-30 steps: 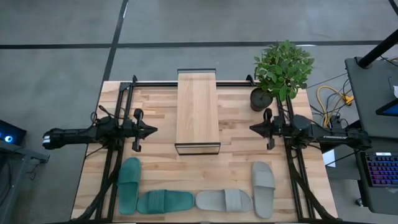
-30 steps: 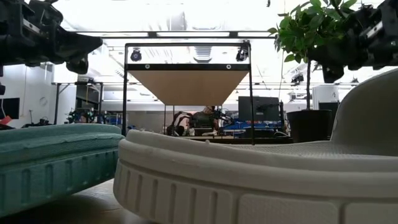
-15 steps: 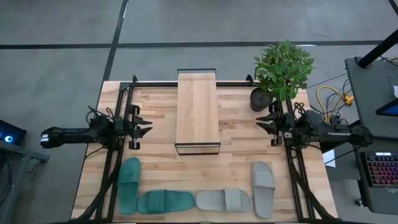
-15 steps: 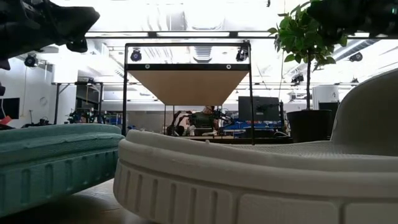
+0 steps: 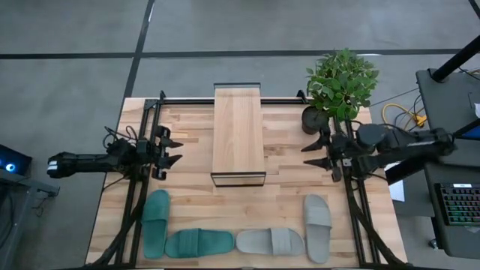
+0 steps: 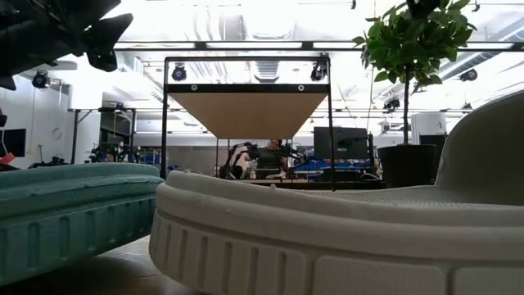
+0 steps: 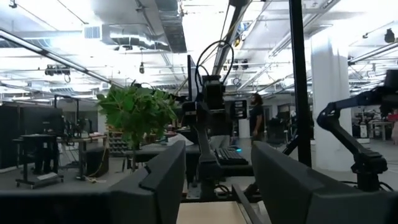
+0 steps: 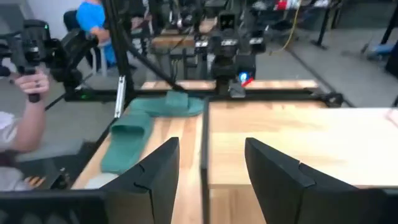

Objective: Pick and place slides into the shelf
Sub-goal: Put the right gray slide on the shelf

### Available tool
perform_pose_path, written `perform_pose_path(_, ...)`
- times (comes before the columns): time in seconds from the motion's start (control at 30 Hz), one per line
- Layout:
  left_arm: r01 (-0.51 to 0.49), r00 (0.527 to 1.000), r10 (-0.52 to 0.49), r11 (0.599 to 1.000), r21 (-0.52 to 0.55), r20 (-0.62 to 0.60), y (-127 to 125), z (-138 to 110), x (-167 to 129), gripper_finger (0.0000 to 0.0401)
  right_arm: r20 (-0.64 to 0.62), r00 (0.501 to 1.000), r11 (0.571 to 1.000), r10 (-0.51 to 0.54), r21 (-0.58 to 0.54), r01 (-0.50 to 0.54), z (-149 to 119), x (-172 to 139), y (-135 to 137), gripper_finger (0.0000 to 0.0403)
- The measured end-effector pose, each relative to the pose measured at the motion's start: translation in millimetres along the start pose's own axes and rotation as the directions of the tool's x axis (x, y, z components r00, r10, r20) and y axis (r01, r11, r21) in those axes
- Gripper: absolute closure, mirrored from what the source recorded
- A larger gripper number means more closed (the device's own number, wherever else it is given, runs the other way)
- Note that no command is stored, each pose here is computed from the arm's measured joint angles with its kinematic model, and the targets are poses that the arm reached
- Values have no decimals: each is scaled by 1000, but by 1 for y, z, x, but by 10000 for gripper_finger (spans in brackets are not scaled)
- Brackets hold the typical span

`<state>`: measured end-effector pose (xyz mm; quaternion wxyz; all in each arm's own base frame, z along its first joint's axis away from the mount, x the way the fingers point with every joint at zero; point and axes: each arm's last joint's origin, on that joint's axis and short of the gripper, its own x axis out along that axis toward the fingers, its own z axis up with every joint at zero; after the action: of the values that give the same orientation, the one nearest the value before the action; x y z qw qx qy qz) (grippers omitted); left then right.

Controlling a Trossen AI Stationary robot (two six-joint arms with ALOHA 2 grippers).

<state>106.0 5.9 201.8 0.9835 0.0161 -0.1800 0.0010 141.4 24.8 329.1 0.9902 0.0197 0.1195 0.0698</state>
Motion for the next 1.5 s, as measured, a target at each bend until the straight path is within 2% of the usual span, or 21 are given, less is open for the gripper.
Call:
perform_pose_path(0.2,0,1000,0,1000,0,2,0,0,0,232,-184,982,999,48,26,-44,16,22,28,240)
perform_pose_path(0.33,0,999,0,1000,4,34,0,3,0,232,-325,944,997,-60,33,74,21,35,50,247)
perform_pose_path(0.4,0,999,0,1000,4,36,0,4,0,232,-418,901,990,-113,26,136,20,38,61,251)
perform_pose_path(0.53,-3,997,0,999,39,78,0,8,-1,232,-558,817,972,-146,72,223,17,43,88,259)
perform_pose_path(0.73,-3,999,0,998,58,45,0,4,1,232,-621,768,956,-158,97,275,7,56,137,271)
perform_pose_path(0.97,-3,999,0,998,60,46,0,4,4,232,-650,736,940,-187,99,326,-6,72,189,280)
perform_pose_path(1.07,-1,1000,0,998,56,17,0,0,5,232,-672,713,916,-198,131,378,-11,83,207,280)
perform_pose_path(1.13,0,1000,0,999,54,-3,0,-2,7,232,-712,674,895,-200,147,420,-15,90,218,280)
perform_pose_path(1.23,2,1000,0,999,52,-29,1,-5,8,232,-806,559,852,-194,144,504,-24,100,231,284)
perform_pose_path(1.33,3,999,0,999,50,-49,1,-8,9,232,-878,422,811,-225,71,581,-32,109,241,289)
perform_pose_path(1.43,4,998,0,999,49,-63,1,-10,10,232,-906,309,795,-291,-49,604,-38,117,250,295)
perform_pose_path(1.47,3,998,0,999,49,-65,1,-10,10,232,-905,292,793,-310,-77,604,-39,121,253,297)
perform_pose_path(1.5,3,998,0,999,49,-65,1,-10,10,232,-903,301,811,-306,-82,579,-40,126,257,299)
